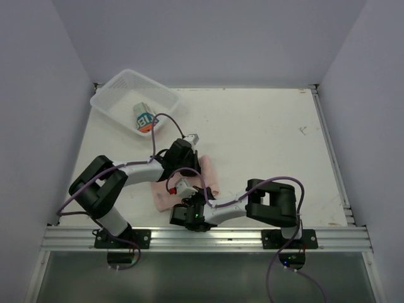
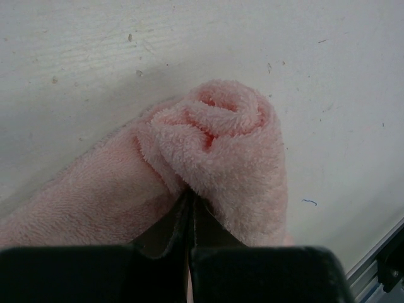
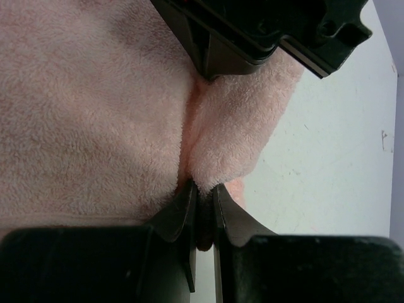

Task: Roll the towels
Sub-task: Roll the towel

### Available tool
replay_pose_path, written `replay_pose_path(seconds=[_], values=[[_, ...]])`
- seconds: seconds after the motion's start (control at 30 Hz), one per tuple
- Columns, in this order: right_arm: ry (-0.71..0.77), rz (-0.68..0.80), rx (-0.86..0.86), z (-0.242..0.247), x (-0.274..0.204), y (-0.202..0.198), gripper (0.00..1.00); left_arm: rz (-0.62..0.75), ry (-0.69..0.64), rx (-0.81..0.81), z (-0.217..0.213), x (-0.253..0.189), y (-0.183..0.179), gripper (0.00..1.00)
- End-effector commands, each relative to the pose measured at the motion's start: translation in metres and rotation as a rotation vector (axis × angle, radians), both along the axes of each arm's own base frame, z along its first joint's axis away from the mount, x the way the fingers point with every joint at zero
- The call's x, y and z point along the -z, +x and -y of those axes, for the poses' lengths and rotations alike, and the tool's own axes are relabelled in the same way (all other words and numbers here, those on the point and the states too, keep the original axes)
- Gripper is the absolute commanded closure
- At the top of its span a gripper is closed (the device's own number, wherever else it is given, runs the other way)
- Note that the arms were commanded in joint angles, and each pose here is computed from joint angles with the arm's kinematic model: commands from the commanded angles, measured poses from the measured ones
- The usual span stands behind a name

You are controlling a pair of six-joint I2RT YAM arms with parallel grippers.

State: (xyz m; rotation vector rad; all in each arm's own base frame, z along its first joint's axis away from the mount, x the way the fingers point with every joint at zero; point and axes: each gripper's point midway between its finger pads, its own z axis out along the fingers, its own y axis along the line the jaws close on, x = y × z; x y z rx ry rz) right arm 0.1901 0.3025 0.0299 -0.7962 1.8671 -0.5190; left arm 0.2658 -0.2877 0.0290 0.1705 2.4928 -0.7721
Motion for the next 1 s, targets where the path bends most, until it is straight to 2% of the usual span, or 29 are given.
replay_pose_path(seconds=[0.0, 0.2, 0.37, 0.5, 0.73, 0.97], values=[[0.046, -0.125, 0.007, -0.004, 0.04, -0.004, 1.0, 0.04, 0.035, -0.006, -0.013, -0.009, 0.004, 0.98], [0.057, -0.137, 0.01, -0.007, 0.043, -0.002, 1.0, 0.057, 0.083, -0.047, -0.031, -0.018, 0.012, 0.88], [0.056, -0.149, 0.005, -0.009, 0.048, -0.002, 1.0, 0.084, 0.14, -0.094, -0.05, -0.031, 0.02, 0.85], [0.053, -0.153, 0.005, -0.01, 0.049, -0.002, 1.0, 0.101, 0.124, -0.123, -0.057, -0.045, 0.026, 0.85], [0.054, -0.156, 0.009, -0.008, 0.05, -0.003, 1.0, 0.273, -0.133, -0.075, -0.029, -0.113, 0.04, 0.8], [0.053, -0.162, 0.009, -0.008, 0.053, -0.002, 1.0, 0.279, -0.308, 0.033, 0.003, -0.126, 0.034, 0.72]])
